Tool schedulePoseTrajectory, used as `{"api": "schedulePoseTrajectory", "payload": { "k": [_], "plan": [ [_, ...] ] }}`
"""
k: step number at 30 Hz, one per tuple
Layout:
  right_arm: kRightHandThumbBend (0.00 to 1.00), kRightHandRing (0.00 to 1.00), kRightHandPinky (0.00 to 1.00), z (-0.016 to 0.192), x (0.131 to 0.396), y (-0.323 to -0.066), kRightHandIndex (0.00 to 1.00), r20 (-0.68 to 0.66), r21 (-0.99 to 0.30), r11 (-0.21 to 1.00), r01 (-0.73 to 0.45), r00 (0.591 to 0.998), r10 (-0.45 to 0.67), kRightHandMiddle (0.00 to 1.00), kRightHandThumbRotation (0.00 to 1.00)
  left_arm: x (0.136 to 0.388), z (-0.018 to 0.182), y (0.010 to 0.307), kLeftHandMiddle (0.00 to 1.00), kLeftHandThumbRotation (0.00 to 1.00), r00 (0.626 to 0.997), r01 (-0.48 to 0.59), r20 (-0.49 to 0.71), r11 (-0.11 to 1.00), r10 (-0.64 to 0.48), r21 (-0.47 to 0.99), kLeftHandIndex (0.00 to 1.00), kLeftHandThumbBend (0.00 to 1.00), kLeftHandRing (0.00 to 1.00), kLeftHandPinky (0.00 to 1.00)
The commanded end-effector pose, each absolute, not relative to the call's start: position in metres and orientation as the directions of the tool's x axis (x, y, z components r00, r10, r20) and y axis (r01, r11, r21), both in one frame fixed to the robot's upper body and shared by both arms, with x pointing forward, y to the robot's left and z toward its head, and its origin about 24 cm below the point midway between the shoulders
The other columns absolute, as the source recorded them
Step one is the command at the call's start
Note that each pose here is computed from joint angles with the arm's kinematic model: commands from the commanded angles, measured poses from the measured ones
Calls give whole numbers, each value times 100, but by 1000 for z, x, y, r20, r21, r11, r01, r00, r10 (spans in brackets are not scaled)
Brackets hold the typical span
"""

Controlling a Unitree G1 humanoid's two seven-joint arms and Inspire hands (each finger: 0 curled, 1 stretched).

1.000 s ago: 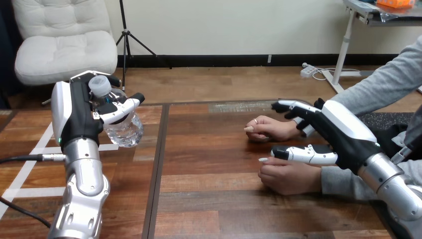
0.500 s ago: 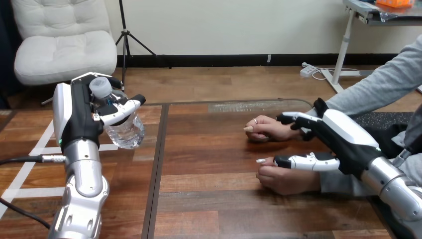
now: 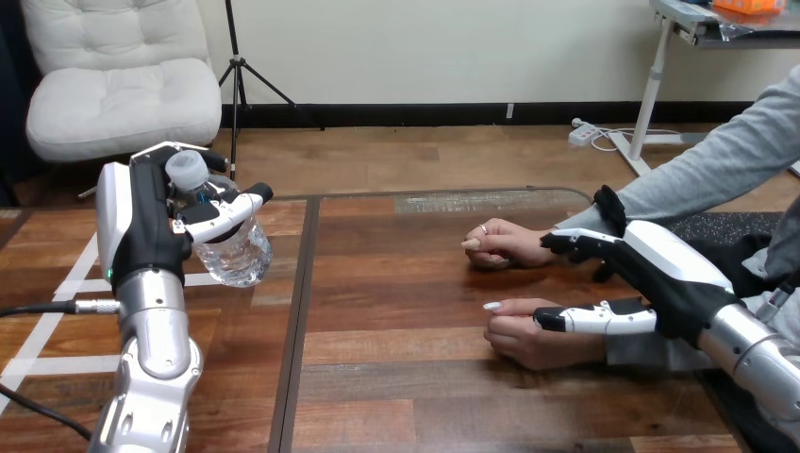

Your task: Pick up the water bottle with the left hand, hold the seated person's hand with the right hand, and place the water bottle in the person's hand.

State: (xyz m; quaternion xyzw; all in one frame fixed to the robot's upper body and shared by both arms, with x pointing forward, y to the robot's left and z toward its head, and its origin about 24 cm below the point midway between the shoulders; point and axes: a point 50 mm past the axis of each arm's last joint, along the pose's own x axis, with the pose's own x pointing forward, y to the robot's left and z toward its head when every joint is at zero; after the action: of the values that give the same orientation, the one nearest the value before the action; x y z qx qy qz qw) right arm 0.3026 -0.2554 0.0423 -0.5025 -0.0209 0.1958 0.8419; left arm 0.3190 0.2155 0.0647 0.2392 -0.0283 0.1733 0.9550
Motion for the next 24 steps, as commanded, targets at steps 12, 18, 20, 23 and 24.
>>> {"api": "schedulePoseTrajectory", "payload": {
  "k": [12, 18, 20, 23, 24],
  "plan": [
    [93, 83, 71, 75, 324, -261, 86, -91, -885, 403, -233, 936, 341, 86, 71, 328, 100, 213, 48, 0, 918, -381, 267, 842, 294, 382, 49, 72, 45, 37],
    [95, 83, 71, 74, 322, -263, 86, -95, -888, 398, -233, 937, 336, 86, 74, 328, 100, 214, 48, 0, 918, -378, 269, 845, 290, 378, 49, 72, 45, 38],
    [95, 83, 71, 75, 322, -263, 86, -92, -888, 398, -231, 936, 339, 86, 74, 328, 100, 214, 48, 0, 919, -377, 265, 847, 291, 375, 49, 72, 45, 38],
    [98, 83, 71, 75, 321, -264, 86, -88, -890, 393, -229, 934, 345, 85, 76, 328, 100, 213, 48, 0, 920, -375, 261, 850, 292, 371, 49, 72, 45, 38],
    [99, 83, 71, 75, 321, -264, 86, -89, -892, 390, -230, 934, 347, 85, 77, 328, 100, 214, 48, 0, 920, -374, 261, 850, 291, 371, 49, 72, 45, 38]
  ]
}}
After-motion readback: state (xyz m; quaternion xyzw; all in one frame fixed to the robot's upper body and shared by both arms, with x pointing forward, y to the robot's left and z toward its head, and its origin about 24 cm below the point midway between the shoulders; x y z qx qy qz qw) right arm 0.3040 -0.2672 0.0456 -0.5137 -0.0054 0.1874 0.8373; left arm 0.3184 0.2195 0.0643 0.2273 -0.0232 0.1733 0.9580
